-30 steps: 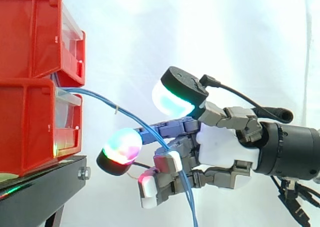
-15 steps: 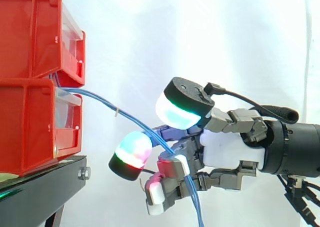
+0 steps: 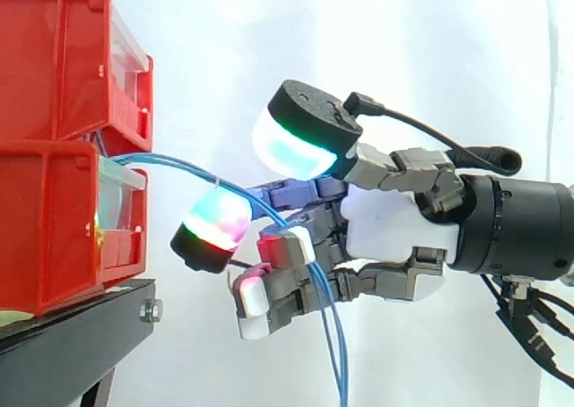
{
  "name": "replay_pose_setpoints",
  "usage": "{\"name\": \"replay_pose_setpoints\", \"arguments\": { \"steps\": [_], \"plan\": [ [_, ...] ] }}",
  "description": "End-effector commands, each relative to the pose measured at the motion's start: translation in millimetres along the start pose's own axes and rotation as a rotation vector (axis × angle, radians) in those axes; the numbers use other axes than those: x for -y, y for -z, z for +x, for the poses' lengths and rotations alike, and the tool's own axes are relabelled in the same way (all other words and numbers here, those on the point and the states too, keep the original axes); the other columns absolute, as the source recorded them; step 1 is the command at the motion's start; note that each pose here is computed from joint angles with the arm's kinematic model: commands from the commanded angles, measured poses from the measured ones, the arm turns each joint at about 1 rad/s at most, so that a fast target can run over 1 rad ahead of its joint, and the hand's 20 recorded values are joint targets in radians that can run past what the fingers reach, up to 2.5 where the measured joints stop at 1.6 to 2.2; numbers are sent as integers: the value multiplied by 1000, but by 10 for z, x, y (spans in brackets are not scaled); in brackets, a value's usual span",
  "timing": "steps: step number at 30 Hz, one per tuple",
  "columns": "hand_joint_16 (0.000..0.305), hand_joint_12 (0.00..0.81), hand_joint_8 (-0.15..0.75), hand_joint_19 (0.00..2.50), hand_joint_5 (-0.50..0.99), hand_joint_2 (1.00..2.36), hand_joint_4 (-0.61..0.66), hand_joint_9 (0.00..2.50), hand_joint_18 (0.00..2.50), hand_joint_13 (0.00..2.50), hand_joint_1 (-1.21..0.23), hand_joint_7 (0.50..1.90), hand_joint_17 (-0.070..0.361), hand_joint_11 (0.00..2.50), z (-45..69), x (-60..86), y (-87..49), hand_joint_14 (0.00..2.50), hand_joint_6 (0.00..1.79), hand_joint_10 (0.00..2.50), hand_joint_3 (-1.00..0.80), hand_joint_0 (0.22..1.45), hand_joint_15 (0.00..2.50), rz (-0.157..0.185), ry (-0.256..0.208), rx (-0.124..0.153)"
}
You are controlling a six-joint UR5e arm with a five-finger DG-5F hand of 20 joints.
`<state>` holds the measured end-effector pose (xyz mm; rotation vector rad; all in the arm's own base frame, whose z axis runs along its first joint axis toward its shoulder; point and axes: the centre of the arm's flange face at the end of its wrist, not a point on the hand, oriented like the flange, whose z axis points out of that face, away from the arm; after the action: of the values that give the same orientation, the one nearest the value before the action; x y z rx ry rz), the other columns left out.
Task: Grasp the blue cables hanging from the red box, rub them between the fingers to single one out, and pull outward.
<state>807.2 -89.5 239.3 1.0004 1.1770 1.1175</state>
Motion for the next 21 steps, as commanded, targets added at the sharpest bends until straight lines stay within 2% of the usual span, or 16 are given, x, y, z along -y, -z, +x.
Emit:
{"name": "replay_pose_setpoints", "arguments": {
  "steps": [1, 7, 15, 19, 21],
  "plan": [
    [49, 369, 291, 570, -79, 1005, 189, 1135, 667, 952, -775, 1294, 111, 992, 62, -25, -10, 22, 511, 21, -418, 589, 623, 9, 3, 0],
    [49, 368, 291, 571, -109, 1012, 154, 1134, 674, 956, -781, 1113, 110, 993, 88, -12, -7, 23, 643, 23, -332, 605, 615, 14, 1, -3],
    [50, 372, 300, 575, -107, 1005, 177, 1156, 689, 969, -737, 1077, 112, 993, 104, -8, 12, 23, 655, 20, -435, 575, 616, 31, 0, -12],
    [50, 374, 303, 565, -101, 1006, 174, 1181, 702, 990, -707, 1092, 111, 991, 92, -3, 16, 22, 654, 23, -430, 574, 616, 35, -4, -11],
    [49, 373, 303, 567, -104, 1008, 169, 1194, 710, 996, -683, 1049, 110, 987, 92, -13, 19, 21, 696, 21, -402, 586, 621, 36, -11, -13]
  ]
}}
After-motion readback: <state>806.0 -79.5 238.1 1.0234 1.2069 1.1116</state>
